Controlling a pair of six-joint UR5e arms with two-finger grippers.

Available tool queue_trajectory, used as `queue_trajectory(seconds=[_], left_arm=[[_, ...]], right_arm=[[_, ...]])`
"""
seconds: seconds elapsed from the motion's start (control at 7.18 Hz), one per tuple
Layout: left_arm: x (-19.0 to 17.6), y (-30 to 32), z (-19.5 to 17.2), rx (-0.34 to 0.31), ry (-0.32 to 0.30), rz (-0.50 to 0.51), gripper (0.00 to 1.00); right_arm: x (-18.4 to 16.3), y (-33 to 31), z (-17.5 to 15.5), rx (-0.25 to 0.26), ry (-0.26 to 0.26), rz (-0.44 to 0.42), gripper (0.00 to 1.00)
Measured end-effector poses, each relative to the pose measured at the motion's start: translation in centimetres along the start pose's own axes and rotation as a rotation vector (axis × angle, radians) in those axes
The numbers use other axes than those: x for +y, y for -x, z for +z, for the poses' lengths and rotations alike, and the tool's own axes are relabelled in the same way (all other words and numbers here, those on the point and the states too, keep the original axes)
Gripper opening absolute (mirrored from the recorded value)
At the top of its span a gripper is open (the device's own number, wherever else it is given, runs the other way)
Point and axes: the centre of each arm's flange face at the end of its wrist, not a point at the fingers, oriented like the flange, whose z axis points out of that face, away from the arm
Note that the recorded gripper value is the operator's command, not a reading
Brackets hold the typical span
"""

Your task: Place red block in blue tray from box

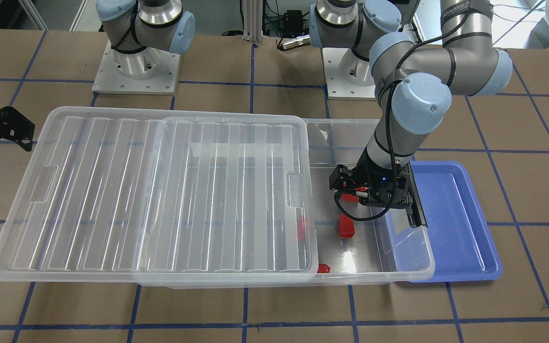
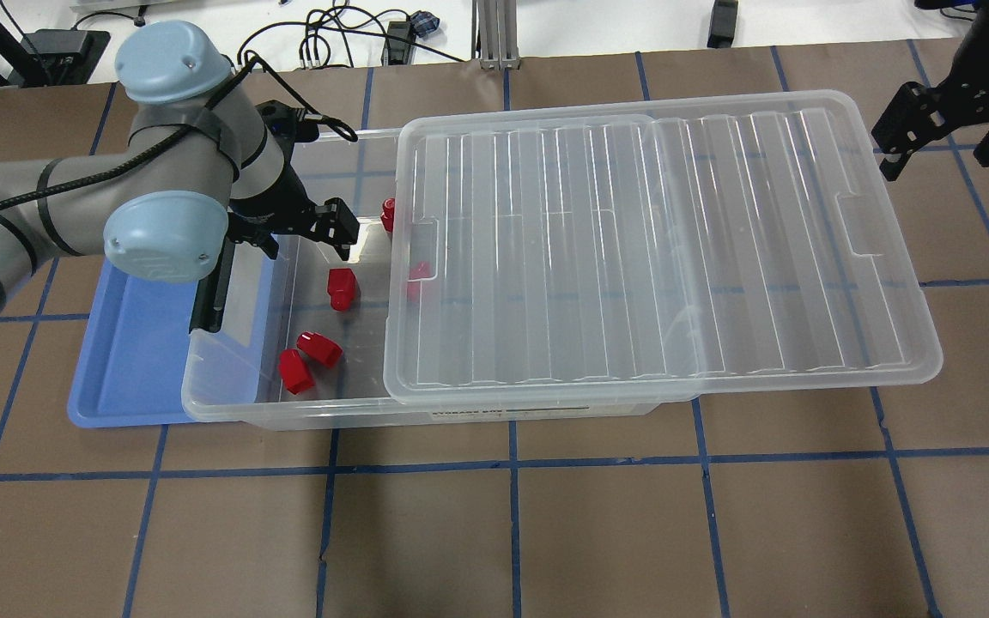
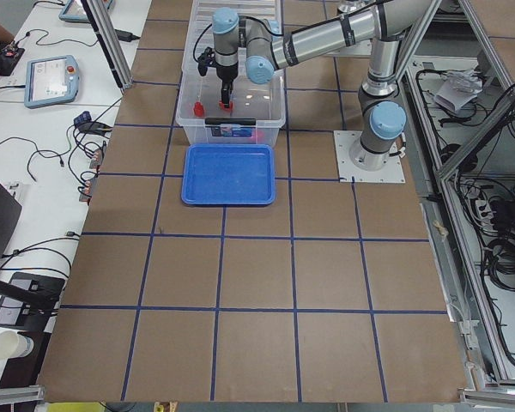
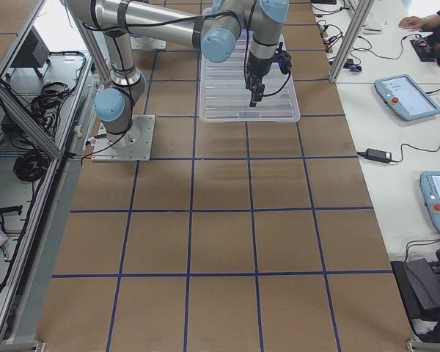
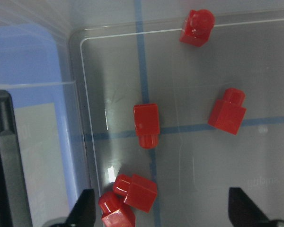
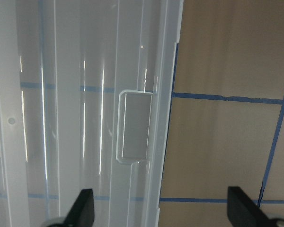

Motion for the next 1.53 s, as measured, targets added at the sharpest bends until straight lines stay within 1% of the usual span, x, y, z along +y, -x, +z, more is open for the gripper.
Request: queue_trajectory(seconds=[0.28, 0.42, 0.84, 1.25, 1.39, 1.53], left_arm=[[0.1, 0.2, 3.0, 0.004, 0.03, -0.007, 0.98], [-0.1, 0.3, 4.2, 0.005, 0.031, -0.018, 0.96], [-0.5, 0.1, 8.0, 0.029, 0.044, -0.067, 0.96], [-1.3, 0.2, 10.2, 0.028, 0.022, -0.005, 0.95], [-1.5, 0.3, 11.0, 0.025, 0.017, 0.016, 0.77], [-1.8, 0.3, 11.8, 0.022, 0.011, 0.027, 0.1]], right_arm=[[0.3, -0.9, 0.4, -0.003, 0.017, 0.009, 1.0], [0.4, -1.1, 0.4, -0.008, 0.026, 0.016, 1.0], [0.8, -0.7, -0.3, -0.016, 0.016, 0.026, 1.0], [0.7, -0.1, -0.4, -0.018, 0.013, 0.072, 1.0], [0.7, 0.0, -0.3, -0.018, 0.013, 0.075, 1.0], [0.7, 0.0, -0.3, -0.018, 0.015, 0.077, 1.0]])
